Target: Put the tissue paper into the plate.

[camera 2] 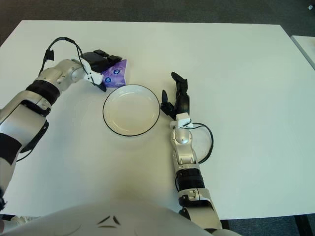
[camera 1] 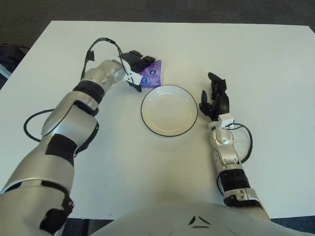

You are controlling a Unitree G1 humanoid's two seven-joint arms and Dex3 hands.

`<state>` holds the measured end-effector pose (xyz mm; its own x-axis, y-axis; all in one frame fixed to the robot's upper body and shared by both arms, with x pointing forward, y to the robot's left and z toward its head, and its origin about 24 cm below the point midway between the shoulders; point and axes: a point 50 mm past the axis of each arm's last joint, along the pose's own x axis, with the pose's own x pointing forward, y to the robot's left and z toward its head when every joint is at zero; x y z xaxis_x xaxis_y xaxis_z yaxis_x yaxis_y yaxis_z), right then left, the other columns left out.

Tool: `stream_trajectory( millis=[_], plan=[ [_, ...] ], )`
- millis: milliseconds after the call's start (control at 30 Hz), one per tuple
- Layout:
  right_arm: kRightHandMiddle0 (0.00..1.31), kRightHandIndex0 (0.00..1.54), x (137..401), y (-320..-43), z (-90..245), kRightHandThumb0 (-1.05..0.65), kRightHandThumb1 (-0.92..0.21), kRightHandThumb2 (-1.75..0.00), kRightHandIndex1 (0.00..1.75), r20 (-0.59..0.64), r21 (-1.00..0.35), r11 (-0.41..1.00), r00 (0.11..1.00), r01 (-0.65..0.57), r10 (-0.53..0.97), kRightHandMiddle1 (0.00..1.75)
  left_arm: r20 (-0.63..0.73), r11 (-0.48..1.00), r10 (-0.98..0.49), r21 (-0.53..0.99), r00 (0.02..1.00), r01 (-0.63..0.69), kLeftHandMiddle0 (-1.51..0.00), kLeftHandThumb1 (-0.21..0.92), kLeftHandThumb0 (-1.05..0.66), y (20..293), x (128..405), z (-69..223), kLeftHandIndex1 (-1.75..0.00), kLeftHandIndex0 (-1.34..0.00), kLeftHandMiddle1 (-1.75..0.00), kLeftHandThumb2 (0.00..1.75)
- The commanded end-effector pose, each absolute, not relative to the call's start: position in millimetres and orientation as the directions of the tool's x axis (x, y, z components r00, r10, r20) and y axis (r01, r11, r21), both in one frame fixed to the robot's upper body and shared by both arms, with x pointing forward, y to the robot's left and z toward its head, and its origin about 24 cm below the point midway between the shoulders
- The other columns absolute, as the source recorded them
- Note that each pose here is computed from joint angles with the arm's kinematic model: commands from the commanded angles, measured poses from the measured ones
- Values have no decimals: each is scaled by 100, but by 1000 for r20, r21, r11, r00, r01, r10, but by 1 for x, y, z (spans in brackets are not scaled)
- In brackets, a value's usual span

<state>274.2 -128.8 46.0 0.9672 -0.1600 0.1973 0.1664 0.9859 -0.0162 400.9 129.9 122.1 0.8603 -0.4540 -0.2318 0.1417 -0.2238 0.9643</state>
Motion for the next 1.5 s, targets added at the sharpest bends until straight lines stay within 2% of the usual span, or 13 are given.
stream_trajectory(
  millis=[0, 33, 100, 267, 433, 633, 900, 1300, 1467],
  plan=[
    [0, 33, 255, -138, 5, -64, -92, -63, 17, -1, -70, 979, 982, 190, -190, 80, -312, -292, -414, 935, 855, 199, -70, 51, -58, 143, 380, 62, -160, -38, -167, 73],
    [0, 33, 254, -138, 5, -64, -92, -62, 17, -1, -71, 979, 982, 189, -190, 81, -277, -286, -423, 944, 863, 163, -77, 47, -53, 144, 380, 62, -161, -46, -170, 87],
    [0, 34, 254, -138, 4, -64, -92, -62, 18, 0, -73, 979, 982, 188, -189, 82, -216, -278, -444, 956, 870, 96, -83, 43, -49, 144, 378, 61, -163, -53, -172, 99],
    [0, 36, 253, -139, 3, -64, -92, -62, 20, -2, -69, 980, 983, 184, -185, 86, -133, -305, -487, 952, 864, -25, -95, 37, -47, 145, 376, 62, -169, -58, -174, 118],
    [0, 37, 252, -139, 3, -64, -92, -62, 26, -2, -64, 982, 984, 179, -179, 92, -110, -322, -508, 944, 854, -70, -108, 28, -49, 147, 375, 62, -174, -64, -175, 135],
    [0, 34, 251, -140, 2, -65, -92, -63, 41, 2, -63, 984, 986, 167, -167, 98, -103, -322, -517, 943, 850, -81, -116, 25, -50, 151, 374, 61, -175, -66, -175, 140],
    [0, 29, 252, -139, 1, -63, -92, -61, 58, 3, -63, 986, 988, 152, -152, 107, -63, -262, -505, 962, 861, -83, -118, 24, -49, 157, 371, 58, -175, -66, -175, 140],
    [2, 27, 252, -139, 0, -70, -92, -61, 63, -6, -67, 988, 990, 143, -143, 117, -15, -199, -470, 976, 882, -90, -120, 28, -48, 163, 370, 58, -175, -64, -175, 136],
    [4, 27, 252, -139, 0, -70, -92, -60, 63, -12, -70, 989, 991, 134, -135, 119, 70, -129, -447, 981, 892, -142, -120, 28, -48, 170, 379, 81, -175, -64, -175, 135]
  ],
)
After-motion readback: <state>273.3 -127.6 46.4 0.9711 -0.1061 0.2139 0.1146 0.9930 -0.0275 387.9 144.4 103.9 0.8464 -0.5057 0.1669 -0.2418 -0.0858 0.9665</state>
